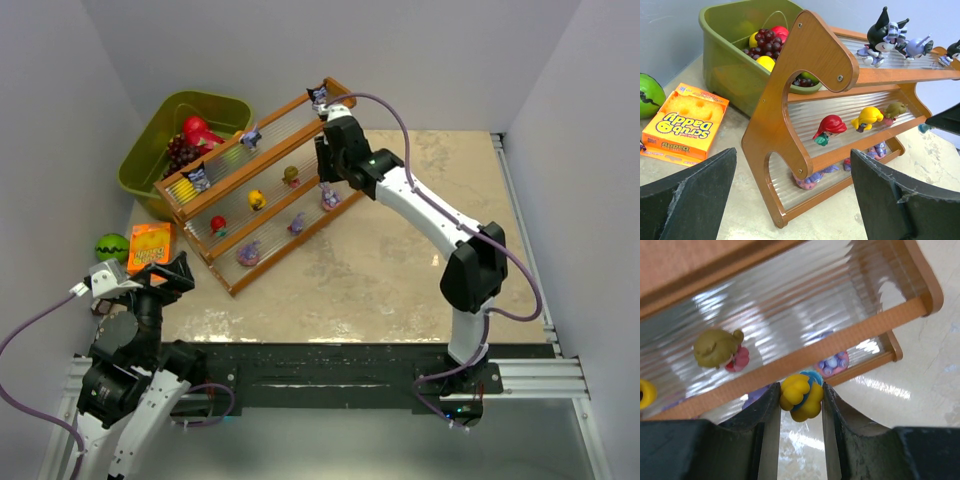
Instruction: Place and organize the plastic toys onto the shelf
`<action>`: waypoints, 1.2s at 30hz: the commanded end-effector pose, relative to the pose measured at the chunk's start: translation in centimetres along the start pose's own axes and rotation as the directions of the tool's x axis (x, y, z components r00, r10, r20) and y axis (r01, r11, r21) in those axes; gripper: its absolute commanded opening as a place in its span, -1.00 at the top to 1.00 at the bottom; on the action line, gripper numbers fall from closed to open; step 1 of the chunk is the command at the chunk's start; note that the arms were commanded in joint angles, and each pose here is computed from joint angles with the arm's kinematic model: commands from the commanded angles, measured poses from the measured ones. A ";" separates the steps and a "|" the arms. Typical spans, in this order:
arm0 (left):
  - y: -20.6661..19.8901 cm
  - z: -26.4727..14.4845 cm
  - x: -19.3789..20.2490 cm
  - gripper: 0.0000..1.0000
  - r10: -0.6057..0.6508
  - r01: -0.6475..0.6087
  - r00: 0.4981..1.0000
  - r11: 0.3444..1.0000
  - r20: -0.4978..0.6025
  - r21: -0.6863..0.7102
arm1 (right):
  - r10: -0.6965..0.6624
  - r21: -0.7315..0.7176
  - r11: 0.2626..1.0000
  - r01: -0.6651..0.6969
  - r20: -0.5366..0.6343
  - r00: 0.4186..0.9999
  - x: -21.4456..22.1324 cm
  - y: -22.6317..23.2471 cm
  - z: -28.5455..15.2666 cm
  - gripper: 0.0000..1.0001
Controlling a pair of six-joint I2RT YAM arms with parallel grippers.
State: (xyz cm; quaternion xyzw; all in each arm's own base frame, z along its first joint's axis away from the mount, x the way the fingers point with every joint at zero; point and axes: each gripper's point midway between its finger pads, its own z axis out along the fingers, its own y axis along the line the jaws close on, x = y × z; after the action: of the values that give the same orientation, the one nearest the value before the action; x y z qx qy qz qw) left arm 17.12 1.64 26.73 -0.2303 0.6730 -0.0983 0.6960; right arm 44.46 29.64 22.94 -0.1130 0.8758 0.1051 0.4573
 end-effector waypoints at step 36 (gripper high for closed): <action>0.1 -0.9 -1.8 -0.99 -0.065 0.063 0.995 0.998 0.077 0.028 | 0.055 -0.013 0.998 -0.054 0.132 0.990 -4.9 -1.0 4.1 1.00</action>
State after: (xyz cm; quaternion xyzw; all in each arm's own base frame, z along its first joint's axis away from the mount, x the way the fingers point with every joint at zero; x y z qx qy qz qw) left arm 17.12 1.64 26.73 -0.2303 0.6730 -0.0983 0.6960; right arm 49.98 29.85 21.17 -0.0934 0.8664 0.1078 0.4786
